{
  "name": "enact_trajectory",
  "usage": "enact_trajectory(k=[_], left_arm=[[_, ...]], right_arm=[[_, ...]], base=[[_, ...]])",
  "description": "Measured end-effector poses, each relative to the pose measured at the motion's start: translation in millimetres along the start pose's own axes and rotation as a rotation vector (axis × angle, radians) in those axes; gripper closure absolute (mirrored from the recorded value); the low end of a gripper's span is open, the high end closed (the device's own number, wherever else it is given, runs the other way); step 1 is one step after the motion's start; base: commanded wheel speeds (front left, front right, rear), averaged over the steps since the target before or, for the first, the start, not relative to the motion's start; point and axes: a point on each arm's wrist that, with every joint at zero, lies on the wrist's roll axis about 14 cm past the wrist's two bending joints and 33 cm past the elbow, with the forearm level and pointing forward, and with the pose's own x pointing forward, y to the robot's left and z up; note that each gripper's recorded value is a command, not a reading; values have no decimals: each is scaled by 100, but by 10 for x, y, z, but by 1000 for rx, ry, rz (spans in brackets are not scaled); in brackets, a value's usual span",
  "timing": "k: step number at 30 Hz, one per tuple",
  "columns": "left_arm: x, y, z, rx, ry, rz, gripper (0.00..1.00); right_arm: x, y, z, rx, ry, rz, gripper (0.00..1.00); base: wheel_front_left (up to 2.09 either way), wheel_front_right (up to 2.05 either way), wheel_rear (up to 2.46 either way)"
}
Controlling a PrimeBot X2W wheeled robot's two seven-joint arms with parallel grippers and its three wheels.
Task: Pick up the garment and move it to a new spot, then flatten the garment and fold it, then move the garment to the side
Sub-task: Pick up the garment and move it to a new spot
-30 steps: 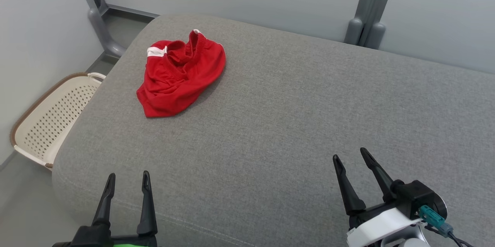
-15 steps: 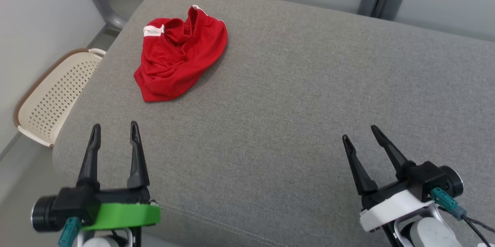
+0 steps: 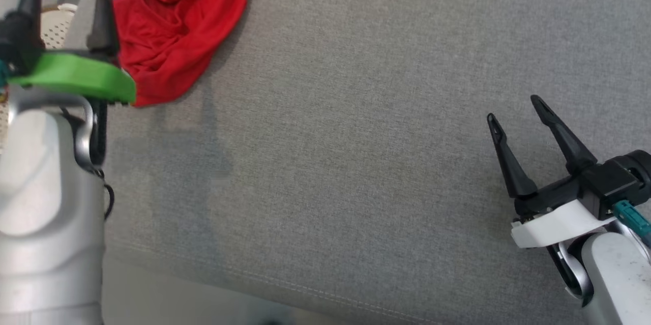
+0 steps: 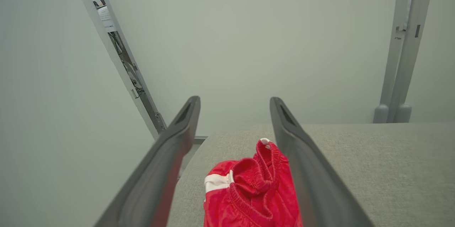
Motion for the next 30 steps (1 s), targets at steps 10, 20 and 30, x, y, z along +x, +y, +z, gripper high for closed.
enact_trajectory(k=[10, 20, 30], left_arm=[[828, -199, -880, -43, 376, -56, 0], [743, -369, -1905, -90, 690, -70, 0], [700, -421, -2299, -41, 716, -102, 100]], right_arm=[[-49, -344, -467, 6, 72, -51, 0], [-115, -582, -641, 20, 78, -121, 0], [-187, -742, -730, 22, 84, -177, 0]], base=[[0, 0, 0], [0, 0, 0], [0, 0, 0]])
